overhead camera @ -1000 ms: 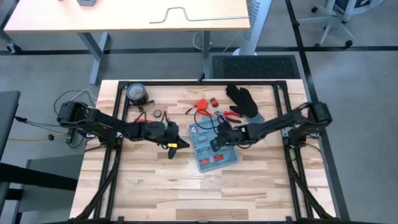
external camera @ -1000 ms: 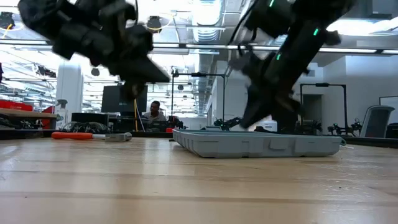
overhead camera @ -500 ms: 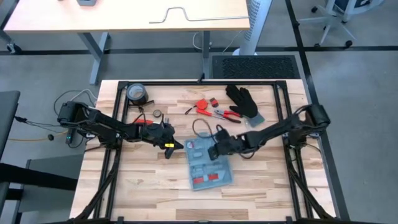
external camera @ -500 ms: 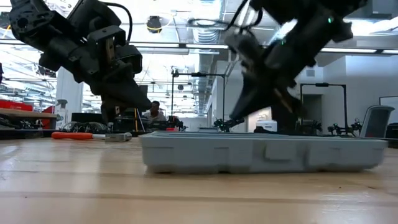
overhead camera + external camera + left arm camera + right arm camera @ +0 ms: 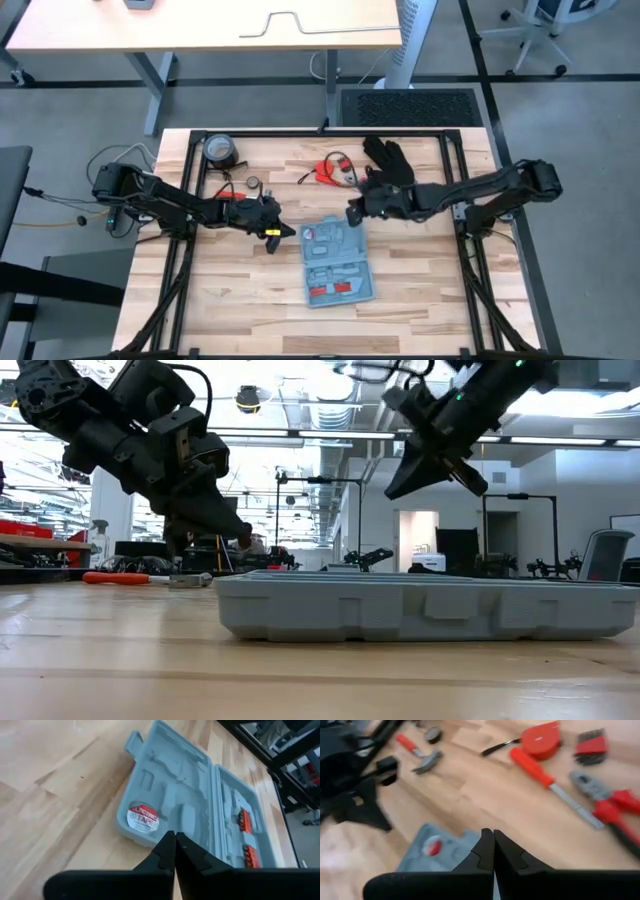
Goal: Prefit tool cases
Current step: Put the orange nut driver into the gray toolbox
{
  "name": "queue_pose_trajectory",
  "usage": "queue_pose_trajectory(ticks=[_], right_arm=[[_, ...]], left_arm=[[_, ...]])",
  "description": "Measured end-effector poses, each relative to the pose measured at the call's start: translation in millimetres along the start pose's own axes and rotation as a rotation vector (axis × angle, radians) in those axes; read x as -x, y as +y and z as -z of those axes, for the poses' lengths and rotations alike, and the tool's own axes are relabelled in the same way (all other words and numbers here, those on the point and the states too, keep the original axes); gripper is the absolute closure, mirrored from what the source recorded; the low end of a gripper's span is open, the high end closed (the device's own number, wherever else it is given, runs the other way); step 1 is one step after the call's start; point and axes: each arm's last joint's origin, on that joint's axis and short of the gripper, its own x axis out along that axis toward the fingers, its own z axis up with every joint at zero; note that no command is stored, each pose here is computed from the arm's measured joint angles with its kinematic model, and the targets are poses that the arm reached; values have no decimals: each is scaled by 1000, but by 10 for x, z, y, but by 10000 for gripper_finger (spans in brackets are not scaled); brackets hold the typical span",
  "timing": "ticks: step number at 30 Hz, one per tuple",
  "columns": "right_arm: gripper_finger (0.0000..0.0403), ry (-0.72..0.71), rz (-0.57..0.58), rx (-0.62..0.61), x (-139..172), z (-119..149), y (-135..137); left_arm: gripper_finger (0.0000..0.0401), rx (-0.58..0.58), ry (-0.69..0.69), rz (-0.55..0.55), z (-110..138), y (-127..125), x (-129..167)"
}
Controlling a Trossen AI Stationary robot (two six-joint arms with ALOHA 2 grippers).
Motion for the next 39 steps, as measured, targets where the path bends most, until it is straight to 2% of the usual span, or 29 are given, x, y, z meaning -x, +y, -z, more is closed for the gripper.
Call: queue_pose_trajectory(ticks=[3, 9, 15, 18, 21, 24, 31, 35, 39], right_arm=[[391, 25, 24, 18, -55, -104, -111], [380, 122, 26, 144, -137, -236, -305], [379, 103, 31, 252, -216, -457, -502], [379, 98, 41, 256, -242, -546, -602], [379, 111, -9, 273, -264, -630, -678], [379, 134, -50, 281, -277, -688, -750], [372, 141, -59, 266, -284, -734, -817], [345, 146, -57, 239, -285, -728, -813], [316, 150, -53, 177, -284, -725, -814]], left_arm=[[401, 5, -18, -8, -37, 3, -5], [401, 23, -82, -29, -227, 41, -23], [401, 41, -156, -57, -506, 100, -33], [401, 31, -146, -85, -633, 139, -36], [401, -2, -119, -140, -769, 175, -35], [401, -100, -69, -206, -929, 199, -19], [398, -461, 88, -385, -1469, 268, 1], [368, -624, 149, -331, -1715, 420, -181], [323, -777, 271, -276, -1798, 598, -446]])
